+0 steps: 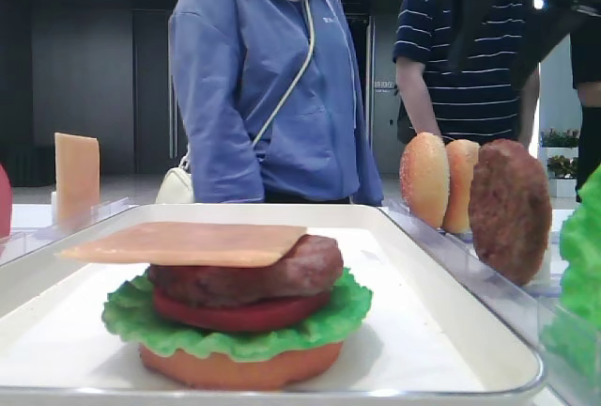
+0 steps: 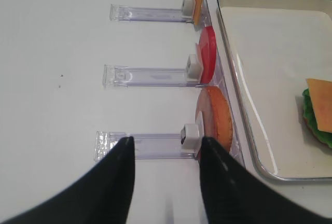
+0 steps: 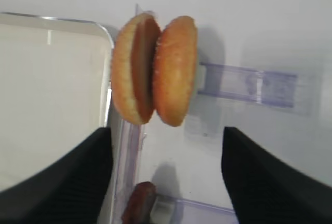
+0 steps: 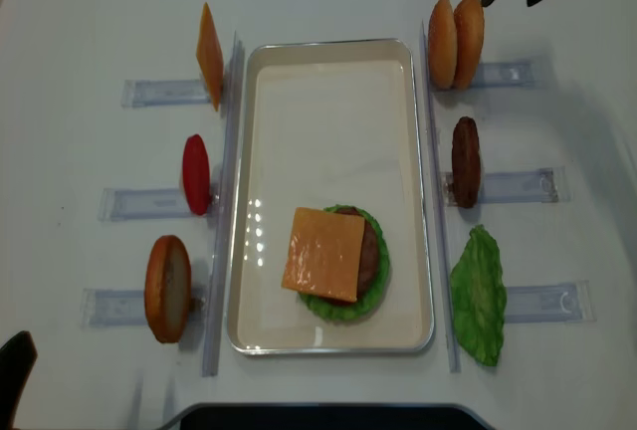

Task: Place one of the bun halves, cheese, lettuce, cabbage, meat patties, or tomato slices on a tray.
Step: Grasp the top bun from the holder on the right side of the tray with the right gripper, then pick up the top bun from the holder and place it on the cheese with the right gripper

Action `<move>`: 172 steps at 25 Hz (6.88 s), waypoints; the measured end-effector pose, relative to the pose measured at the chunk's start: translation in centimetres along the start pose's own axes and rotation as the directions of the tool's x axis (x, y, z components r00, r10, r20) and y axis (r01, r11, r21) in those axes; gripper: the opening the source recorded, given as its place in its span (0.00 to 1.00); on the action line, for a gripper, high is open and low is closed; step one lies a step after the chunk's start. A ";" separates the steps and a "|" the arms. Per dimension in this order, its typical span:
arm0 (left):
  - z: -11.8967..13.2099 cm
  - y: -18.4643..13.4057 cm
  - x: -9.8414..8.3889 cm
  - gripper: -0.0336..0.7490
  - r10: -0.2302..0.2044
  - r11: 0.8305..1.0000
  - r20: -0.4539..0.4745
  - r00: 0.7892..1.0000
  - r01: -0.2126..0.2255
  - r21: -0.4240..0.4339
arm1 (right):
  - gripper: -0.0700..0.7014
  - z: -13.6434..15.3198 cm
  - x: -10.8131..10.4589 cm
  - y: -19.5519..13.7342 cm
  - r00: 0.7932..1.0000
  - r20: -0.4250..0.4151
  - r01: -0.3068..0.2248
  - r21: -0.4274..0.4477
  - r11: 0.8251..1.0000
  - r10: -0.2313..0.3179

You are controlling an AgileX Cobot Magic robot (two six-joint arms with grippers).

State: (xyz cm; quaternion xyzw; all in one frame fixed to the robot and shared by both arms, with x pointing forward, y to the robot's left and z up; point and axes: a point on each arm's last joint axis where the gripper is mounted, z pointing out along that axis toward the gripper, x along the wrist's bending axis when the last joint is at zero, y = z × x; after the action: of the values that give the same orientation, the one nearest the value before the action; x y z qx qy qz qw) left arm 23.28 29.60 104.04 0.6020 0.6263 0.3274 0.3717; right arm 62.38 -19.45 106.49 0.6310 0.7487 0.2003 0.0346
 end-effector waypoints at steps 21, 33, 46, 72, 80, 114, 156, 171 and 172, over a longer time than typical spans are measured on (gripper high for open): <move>0.0 0.0 0.0 0.46 0.000 1.000 0.000 1.000 0.000 0.000 | 0.69 2.7 6.1 -0.1 0.998 -0.044 0.046 -0.053 0.998 -0.048; 0.0 0.0 0.0 0.46 0.000 1.000 0.000 1.000 0.000 0.000 | 0.69 4.3 4.8 0.2 0.999 -0.012 0.044 -0.034 0.998 -0.044; 0.0 0.0 0.0 0.46 0.000 1.000 0.000 1.000 0.000 0.000 | 0.69 4.8 3.8 0.5 0.999 0.002 0.038 -0.040 0.998 -0.038; 0.0 0.0 0.0 0.46 0.000 1.000 0.000 1.000 0.000 0.000 | 0.66 8.6 3.4 0.5 0.999 -0.001 0.048 0.013 0.999 -0.048; 0.0 0.0 0.0 0.46 0.000 1.000 0.000 1.000 0.000 0.000 | 0.41 9.2 3.0 0.6 0.998 0.016 0.060 0.009 0.998 -0.061; 0.0 0.0 0.0 0.46 0.000 1.000 0.000 1.000 0.000 0.000 | 0.38 9.2 3.1 0.6 0.998 0.010 0.059 0.021 0.998 -0.059; 0.0 0.0 0.0 0.46 0.000 1.000 0.000 1.000 0.000 0.000 | 0.38 -3.7 7.7 -4.0 0.919 -0.392 0.055 0.014 0.998 -0.045; 0.0 0.0 0.0 0.46 0.000 1.000 0.000 1.000 0.000 0.000 | 0.37 -4.9 11.6 -12.7 0.780 -0.615 0.133 -0.013 0.991 -0.113; 0.0 0.0 0.0 0.46 0.000 1.000 0.000 1.000 0.000 0.000 | 0.37 -4.6 12.0 -13.2 0.767 -0.631 0.144 -0.012 0.989 -0.119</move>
State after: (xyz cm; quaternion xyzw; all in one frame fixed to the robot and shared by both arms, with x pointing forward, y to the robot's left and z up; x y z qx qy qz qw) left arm 23.28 29.60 104.04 0.6020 0.6263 0.3274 0.3717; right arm 46.30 -10.75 108.62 0.4742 0.7631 0.3827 -0.2155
